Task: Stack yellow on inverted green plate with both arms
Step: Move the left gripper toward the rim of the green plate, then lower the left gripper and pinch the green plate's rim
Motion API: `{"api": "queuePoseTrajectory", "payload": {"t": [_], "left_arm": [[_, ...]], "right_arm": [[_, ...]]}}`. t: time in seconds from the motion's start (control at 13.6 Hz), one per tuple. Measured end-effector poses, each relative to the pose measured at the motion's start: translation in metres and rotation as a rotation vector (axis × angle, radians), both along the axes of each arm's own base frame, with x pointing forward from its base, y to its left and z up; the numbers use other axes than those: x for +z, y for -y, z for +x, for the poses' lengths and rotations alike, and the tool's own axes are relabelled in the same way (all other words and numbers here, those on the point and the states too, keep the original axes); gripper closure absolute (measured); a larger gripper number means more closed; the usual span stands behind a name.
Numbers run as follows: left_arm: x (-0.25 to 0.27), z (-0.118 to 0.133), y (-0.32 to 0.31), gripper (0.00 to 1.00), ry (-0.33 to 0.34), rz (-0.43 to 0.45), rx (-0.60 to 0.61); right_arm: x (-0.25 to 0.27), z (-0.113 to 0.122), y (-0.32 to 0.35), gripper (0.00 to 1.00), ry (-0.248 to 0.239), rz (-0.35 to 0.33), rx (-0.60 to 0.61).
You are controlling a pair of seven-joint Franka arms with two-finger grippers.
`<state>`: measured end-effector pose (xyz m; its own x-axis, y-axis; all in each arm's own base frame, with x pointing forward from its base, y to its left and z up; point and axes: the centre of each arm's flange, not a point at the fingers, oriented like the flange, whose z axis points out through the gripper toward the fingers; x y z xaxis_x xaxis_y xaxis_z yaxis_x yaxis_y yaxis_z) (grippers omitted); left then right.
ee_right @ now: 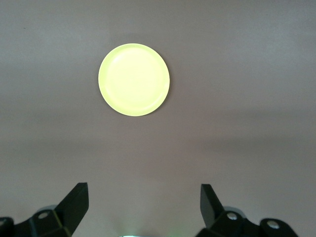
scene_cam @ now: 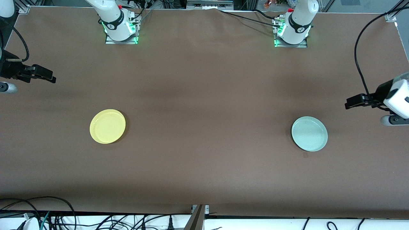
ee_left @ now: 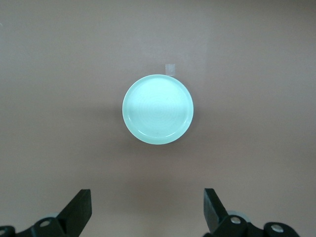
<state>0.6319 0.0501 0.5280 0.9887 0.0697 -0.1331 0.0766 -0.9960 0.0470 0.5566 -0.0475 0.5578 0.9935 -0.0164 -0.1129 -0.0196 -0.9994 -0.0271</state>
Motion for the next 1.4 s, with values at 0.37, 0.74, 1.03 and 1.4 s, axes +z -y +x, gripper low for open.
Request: {"api": "queuePoseTrajectory", "payload": {"t": [0.37, 0.74, 1.03, 1.4], "left_arm": [[-0.079, 0.02, -0.073, 0.0, -0.023, -0.096, -0.047], [-0.166, 0.032, -0.108, 0.0, -0.046, -0.209, -0.059], [-0.233, 0.032, -0.115, 0.0, -0.041, -0.276, -0.068], [-0.279, 0.021, -0.119, 0.0, 0.008, -0.267, -0.079]], "right_arm": [[0.0, 0.0, 0.0, 0.0, -0.001, 0.0, 0.0], [0.0, 0.0, 0.0, 0.0, -0.001, 0.0, 0.0], [0.001, 0.0, 0.0, 0.0, 0.0, 0.0, 0.0], [0.001, 0.0, 0.0, 0.0, 0.0, 0.0, 0.0]]}}
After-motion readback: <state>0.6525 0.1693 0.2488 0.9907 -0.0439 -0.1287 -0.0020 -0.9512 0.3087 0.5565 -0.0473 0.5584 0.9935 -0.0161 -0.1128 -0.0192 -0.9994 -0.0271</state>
